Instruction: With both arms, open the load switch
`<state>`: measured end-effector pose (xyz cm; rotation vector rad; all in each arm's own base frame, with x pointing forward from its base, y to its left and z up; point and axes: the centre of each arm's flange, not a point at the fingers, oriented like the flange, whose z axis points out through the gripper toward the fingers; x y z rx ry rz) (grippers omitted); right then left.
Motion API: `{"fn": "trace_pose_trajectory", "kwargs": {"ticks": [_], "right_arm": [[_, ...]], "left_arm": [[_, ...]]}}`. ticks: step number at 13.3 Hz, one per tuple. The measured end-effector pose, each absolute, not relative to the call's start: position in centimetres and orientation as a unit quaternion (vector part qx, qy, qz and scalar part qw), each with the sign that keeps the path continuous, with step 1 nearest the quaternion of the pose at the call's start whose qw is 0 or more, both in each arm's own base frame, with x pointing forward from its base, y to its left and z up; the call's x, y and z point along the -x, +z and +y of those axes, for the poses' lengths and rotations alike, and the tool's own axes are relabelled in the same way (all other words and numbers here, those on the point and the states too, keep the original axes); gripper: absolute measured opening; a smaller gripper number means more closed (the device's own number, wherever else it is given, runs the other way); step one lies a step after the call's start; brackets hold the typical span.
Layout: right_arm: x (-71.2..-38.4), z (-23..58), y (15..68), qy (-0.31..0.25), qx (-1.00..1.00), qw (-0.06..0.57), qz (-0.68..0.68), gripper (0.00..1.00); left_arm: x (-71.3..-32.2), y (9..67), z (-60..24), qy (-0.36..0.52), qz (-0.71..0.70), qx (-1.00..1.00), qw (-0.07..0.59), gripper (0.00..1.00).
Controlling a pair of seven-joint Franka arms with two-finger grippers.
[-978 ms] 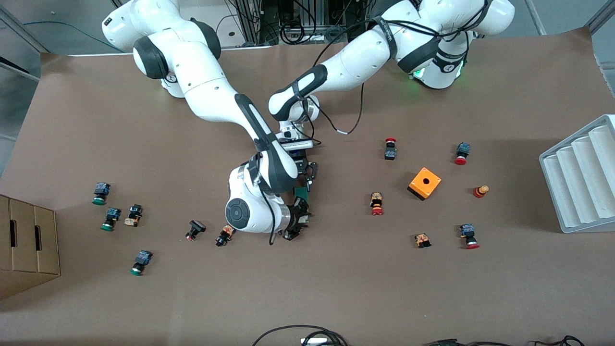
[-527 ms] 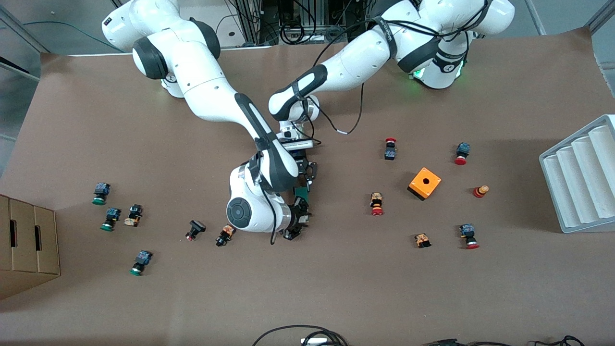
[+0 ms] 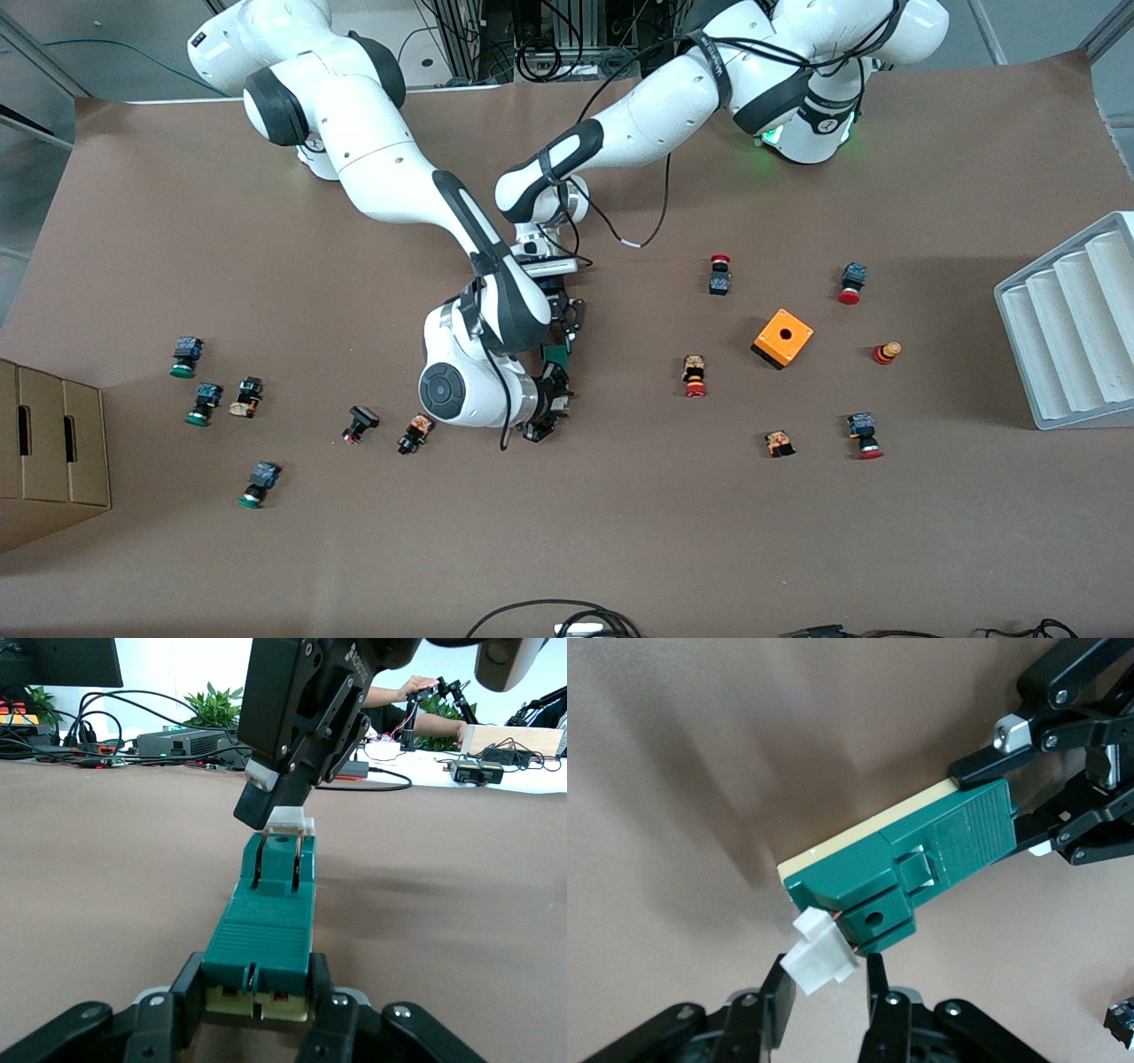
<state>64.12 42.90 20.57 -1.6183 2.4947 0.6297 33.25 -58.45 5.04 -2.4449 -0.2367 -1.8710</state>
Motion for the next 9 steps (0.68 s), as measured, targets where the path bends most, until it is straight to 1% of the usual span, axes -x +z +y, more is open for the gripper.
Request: {"fn": "trace_pose_trajectory", "kwargs": {"ticks": [9], "right_arm": [[-63.8, 42.7, 21.9, 0.207, 0.542, 0.05, 0.813, 0.39]], "left_arm": [[-33.2, 5.0, -58.4, -0.606, -0.077, 0.792, 0.027, 0.51]]}}
